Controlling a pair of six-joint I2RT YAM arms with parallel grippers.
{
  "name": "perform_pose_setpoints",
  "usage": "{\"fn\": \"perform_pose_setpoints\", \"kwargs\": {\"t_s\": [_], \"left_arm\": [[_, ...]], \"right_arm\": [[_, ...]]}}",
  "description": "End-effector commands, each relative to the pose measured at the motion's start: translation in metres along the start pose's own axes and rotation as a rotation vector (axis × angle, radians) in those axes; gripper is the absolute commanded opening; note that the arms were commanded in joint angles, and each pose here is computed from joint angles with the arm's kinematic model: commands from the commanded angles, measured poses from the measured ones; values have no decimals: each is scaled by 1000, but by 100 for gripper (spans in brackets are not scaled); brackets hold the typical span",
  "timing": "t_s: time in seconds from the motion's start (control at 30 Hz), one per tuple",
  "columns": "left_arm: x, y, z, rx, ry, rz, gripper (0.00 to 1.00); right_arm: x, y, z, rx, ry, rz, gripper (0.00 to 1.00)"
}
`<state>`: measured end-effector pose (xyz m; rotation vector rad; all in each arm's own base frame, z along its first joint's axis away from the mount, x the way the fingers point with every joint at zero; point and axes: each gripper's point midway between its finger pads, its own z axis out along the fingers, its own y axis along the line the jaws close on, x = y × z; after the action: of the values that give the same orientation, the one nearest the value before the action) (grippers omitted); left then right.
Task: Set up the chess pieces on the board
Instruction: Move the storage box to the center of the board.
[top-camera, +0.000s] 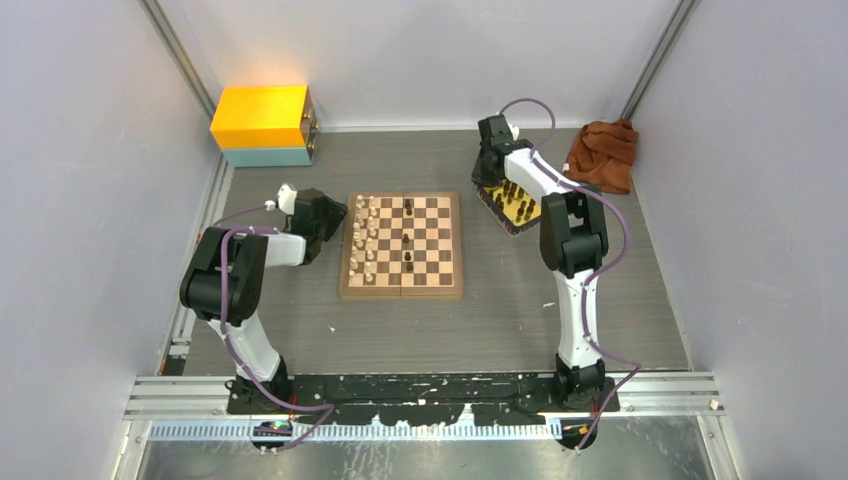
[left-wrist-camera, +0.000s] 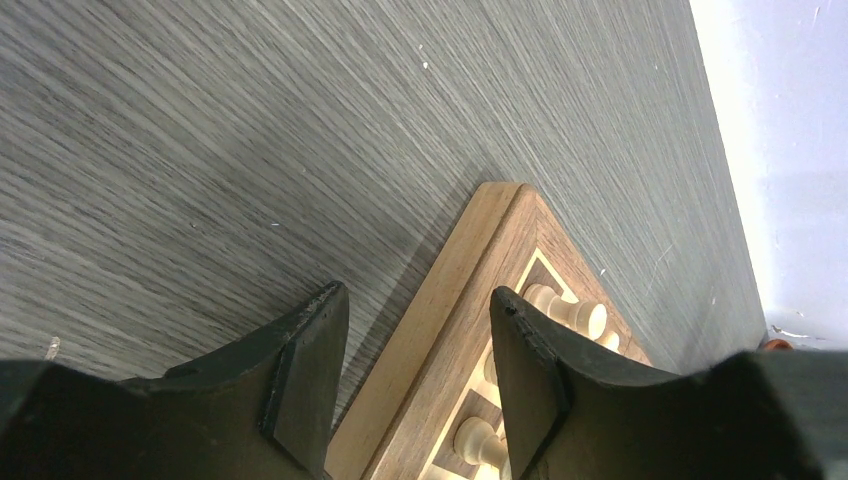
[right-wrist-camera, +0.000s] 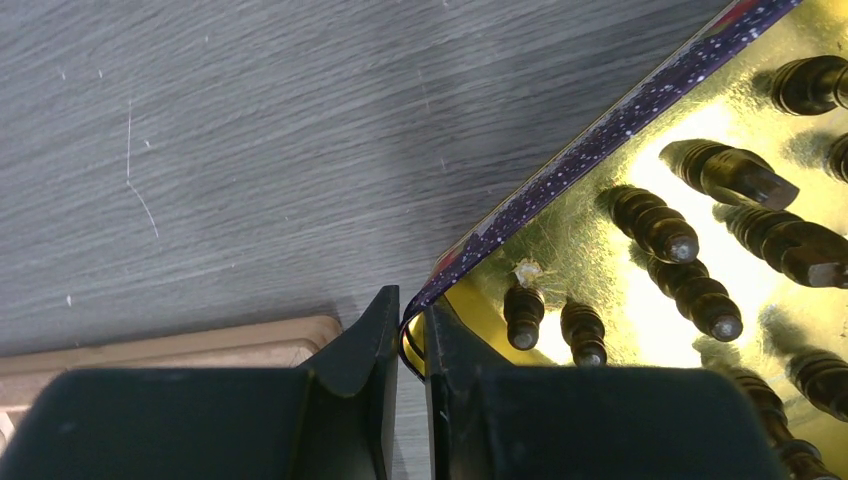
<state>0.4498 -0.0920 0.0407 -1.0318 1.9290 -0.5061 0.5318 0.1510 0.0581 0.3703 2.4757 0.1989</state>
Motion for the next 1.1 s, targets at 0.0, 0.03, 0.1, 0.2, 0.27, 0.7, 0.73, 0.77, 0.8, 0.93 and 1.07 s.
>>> {"fn": "perform_pose_setpoints", "kwargs": {"t_s": [0.0,0.03,0.1,0.2,0.27,0.7,0.73,0.77,0.8,0.93,1.07], "left_arm": [[7,33,2,-117,25,61,56],[7,33,2,-116,25,61,56],[7,31,2,-114,30,62,56],[8,32,2,-118,35,72,57],[8,32,2,-120,35,76,57],[6,32,1,-126,31,79,58],[5,31,1,-125,27,78,58],[5,32,0,-126,27,81,58],[4,32,0,-127,25,79,58],[4,31,-1,-125,23,79,58],[3,32,-2,-127,19,79,58]], "right_arm": [[-12,-5,9,62,-63,93,1],[-12,-3,11,57,-59,96,2],[-12,-1,12,46,-59,91,13],[-15,-1,10,41,-76,68,23],[-17,-1,7,39,-78,42,29],[-48,2,-29,27,-170,-46,41],[-51,2,-33,28,-178,-52,41],[-55,2,-37,28,-187,-56,41],[-58,3,-42,26,-197,-61,41],[-69,5,-57,20,-221,-75,42],[-74,5,-68,23,-240,-81,42]]}}
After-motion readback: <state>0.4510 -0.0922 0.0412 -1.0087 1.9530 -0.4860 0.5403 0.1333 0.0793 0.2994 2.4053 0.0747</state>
